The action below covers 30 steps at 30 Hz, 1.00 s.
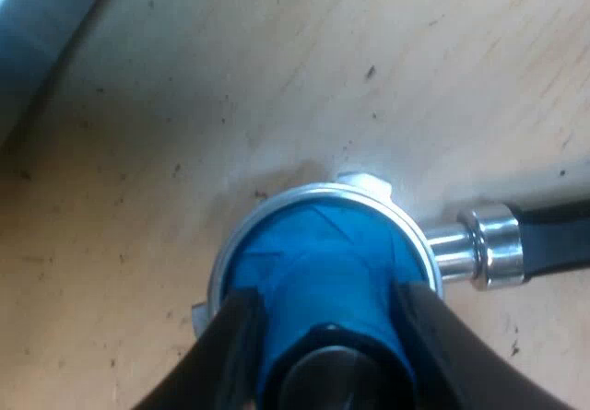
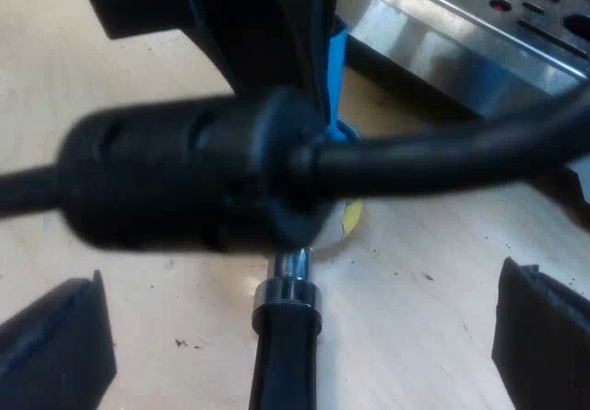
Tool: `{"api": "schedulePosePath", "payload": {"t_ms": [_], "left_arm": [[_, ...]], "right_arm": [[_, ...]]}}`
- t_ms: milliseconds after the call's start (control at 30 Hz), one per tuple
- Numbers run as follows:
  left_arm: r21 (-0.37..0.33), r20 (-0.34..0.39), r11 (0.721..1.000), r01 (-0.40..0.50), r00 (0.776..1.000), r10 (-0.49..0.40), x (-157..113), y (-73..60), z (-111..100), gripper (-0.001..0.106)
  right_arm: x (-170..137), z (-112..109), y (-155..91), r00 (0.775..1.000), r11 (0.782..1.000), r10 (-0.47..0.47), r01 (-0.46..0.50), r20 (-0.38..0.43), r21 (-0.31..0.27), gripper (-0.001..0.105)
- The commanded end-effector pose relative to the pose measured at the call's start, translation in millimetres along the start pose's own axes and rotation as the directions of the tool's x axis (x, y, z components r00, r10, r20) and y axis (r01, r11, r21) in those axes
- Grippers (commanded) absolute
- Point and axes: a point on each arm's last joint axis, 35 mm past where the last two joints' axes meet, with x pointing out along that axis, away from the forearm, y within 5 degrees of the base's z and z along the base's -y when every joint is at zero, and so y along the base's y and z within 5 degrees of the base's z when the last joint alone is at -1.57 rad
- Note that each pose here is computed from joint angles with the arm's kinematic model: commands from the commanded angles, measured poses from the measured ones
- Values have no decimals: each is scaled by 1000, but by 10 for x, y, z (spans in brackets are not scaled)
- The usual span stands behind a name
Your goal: Grind coffee beans and then tamp
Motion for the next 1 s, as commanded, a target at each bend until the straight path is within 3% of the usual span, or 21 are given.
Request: {"api": "schedulePosePath", "payload": {"t_ms": [33,267,433,700,1000], "left_arm": [[2,18,1000,-15,1000,15,-136,-26,28,0],[15,128,999,-42,991,40,-489,-80,76,0],[1,149,997,-72,986,71,-692,-65,-8,0],[-114,189,985,-128,971,148,-1004,234,-122,0],[-258,156,951,-170,964,214,-1127,548,-389,0]], "right_arm": [[-4,21,-10,1000,1000,-8,8,15,6,85],[-3,117,-16,999,1000,-10,10,36,-4,85],[-5,226,-23,998,1000,-8,8,61,12,85],[-9,393,-16,992,997,78,-78,102,0,85],[110,564,-283,986,995,103,-104,132,5,85]]}}
